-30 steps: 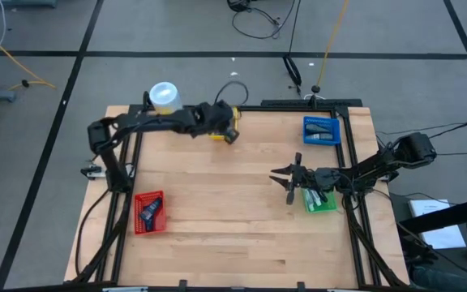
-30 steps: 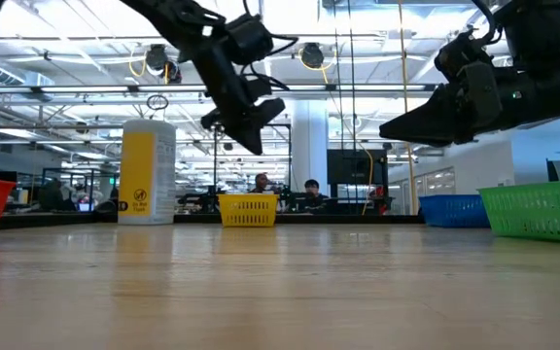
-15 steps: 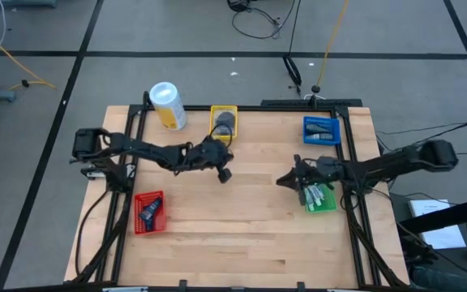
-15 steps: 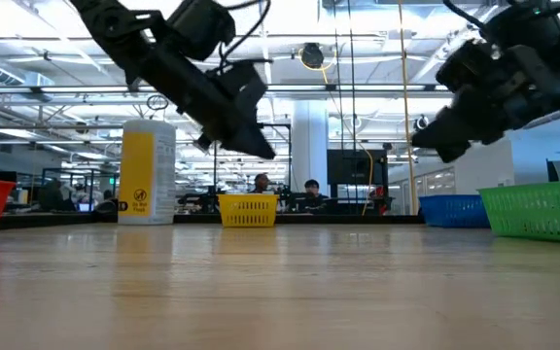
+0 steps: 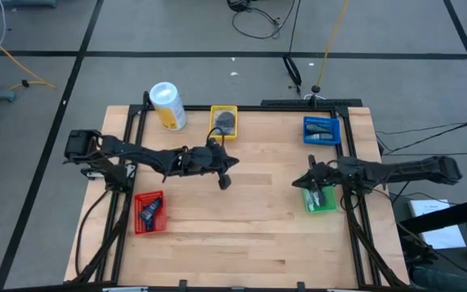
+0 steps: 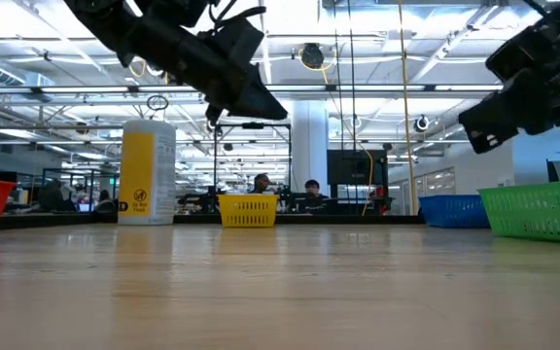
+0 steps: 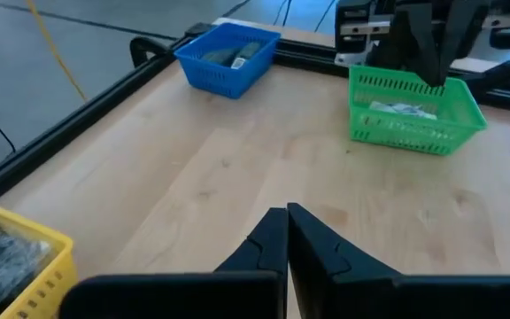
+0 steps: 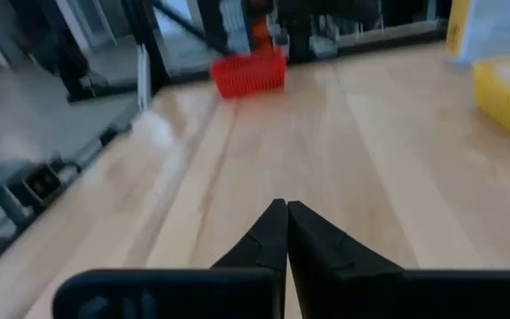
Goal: Pick & Place Travel size toiletries
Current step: Return to Home Position
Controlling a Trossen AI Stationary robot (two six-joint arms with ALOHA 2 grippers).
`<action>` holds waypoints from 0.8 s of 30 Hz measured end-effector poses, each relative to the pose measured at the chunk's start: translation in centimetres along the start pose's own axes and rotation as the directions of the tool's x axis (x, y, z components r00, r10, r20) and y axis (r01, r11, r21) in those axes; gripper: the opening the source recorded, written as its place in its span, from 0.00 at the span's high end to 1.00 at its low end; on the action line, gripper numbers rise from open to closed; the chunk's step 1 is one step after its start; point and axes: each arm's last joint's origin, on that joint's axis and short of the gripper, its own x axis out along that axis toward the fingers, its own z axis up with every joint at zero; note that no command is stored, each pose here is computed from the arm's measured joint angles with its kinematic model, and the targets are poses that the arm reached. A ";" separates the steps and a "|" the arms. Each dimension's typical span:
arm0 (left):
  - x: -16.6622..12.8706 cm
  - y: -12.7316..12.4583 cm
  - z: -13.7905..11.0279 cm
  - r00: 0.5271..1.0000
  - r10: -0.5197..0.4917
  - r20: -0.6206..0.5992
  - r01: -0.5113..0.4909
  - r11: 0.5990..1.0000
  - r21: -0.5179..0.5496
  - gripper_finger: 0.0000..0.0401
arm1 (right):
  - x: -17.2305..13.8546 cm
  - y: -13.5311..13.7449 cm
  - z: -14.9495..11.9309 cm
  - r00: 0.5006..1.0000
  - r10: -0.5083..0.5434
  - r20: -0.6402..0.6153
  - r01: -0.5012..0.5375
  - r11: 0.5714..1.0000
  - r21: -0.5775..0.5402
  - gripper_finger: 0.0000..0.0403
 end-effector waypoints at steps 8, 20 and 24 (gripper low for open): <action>-0.3 -0.4 0.0 1.000 -0.010 -0.003 0.010 1.000 0.005 0.96 | -1.6 0.4 0.8 0.984 0.033 0.173 -0.021 0.997 -0.068 1.00; -0.5 -0.3 0.3 1.000 -0.011 0.007 0.011 1.000 -0.016 0.97 | -2.3 0.5 1.2 0.968 0.046 0.246 -0.023 0.995 -0.098 1.00; -2.6 0.0 1.9 0.999 -0.019 0.037 0.018 1.000 0.021 0.99 | -2.3 0.5 1.2 0.968 0.047 0.248 -0.023 0.995 -0.098 1.00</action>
